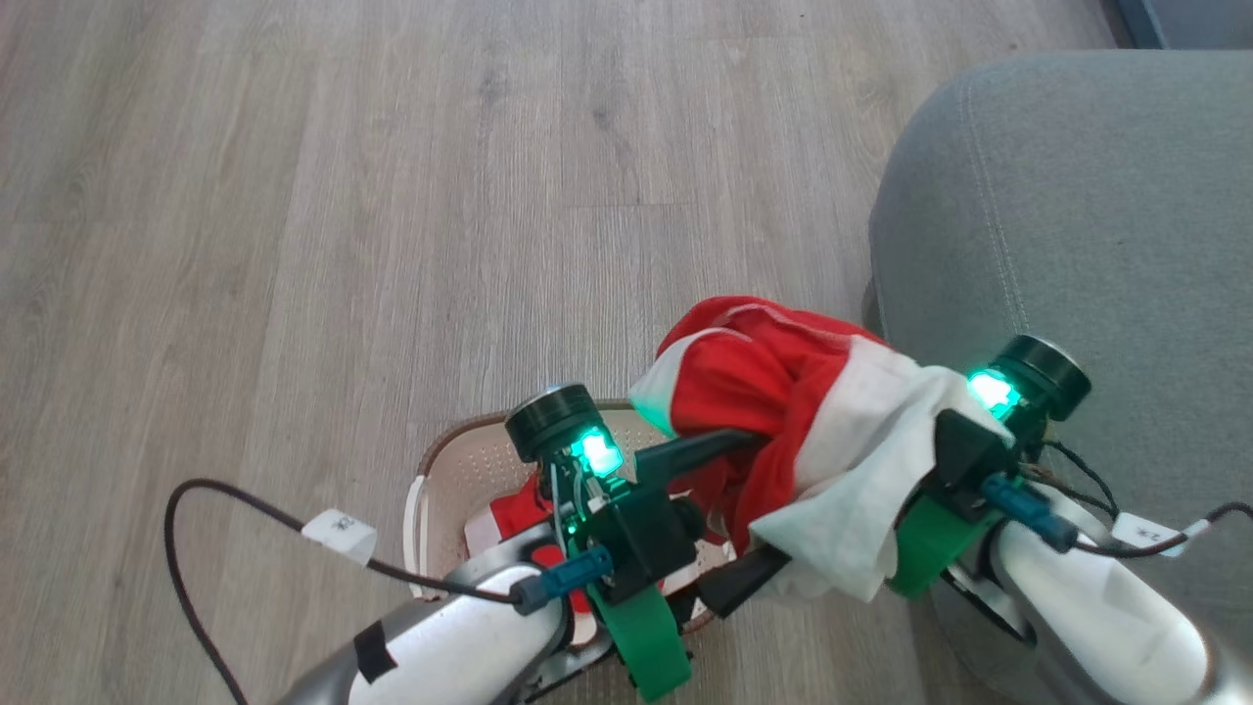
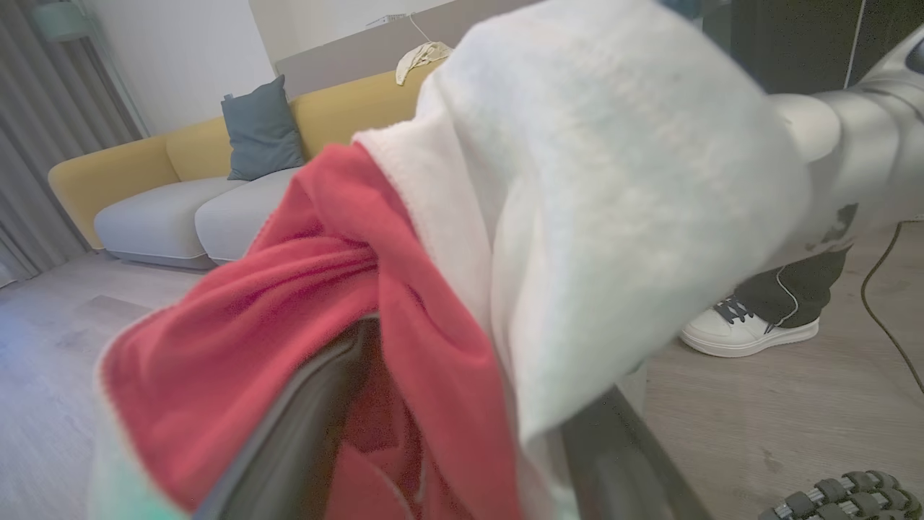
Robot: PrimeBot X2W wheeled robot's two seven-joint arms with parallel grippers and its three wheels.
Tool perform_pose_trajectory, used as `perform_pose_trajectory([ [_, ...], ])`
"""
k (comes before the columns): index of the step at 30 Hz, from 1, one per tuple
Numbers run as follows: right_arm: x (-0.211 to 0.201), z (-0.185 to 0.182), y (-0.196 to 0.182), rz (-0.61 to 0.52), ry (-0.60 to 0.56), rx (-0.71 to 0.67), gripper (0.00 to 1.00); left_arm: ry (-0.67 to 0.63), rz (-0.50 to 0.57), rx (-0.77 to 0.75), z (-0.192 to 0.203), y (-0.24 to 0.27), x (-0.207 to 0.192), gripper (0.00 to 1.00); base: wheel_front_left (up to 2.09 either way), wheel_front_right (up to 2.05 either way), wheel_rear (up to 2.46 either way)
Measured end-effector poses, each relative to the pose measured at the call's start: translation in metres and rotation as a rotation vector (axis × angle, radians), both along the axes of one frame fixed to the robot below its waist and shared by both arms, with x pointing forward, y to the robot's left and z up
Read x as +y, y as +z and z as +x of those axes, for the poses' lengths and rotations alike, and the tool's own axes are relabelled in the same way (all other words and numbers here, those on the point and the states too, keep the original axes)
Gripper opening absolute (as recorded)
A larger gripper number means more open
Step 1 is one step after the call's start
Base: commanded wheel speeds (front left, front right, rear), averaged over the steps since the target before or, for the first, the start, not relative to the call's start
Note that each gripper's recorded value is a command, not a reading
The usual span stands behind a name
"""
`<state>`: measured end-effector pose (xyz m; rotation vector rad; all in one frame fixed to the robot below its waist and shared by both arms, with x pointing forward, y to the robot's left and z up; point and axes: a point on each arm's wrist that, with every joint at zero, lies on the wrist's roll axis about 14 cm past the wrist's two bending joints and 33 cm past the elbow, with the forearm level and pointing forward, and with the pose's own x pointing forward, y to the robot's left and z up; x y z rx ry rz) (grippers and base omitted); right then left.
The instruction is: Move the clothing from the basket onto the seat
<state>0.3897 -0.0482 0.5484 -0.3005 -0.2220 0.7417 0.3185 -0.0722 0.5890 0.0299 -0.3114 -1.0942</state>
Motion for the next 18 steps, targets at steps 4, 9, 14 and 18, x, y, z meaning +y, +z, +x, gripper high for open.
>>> perform_pose_trajectory([
  [4,-0.009,0.001,-0.001,0.038,-0.036,0.029,0.00,0.017,0.004,-0.006,0.003,0.000,0.002,1.00,0.00,0.00,0.00],
  [9,-0.022,0.002,0.005,0.104,-0.097,0.043,0.00,0.061,0.011,0.022,0.005,-0.009,0.009,1.00,0.00,0.00,0.00],
  [14,-0.048,0.002,0.011,0.155,-0.183,0.047,0.00,0.096,0.033,0.082,-0.001,-0.029,0.016,1.00,0.00,0.00,0.00],
  [18,-0.071,0.007,0.018,0.193,-0.256,0.034,0.00,0.128,0.047,0.119,0.001,-0.042,0.022,1.00,0.00,0.00,0.00],
])
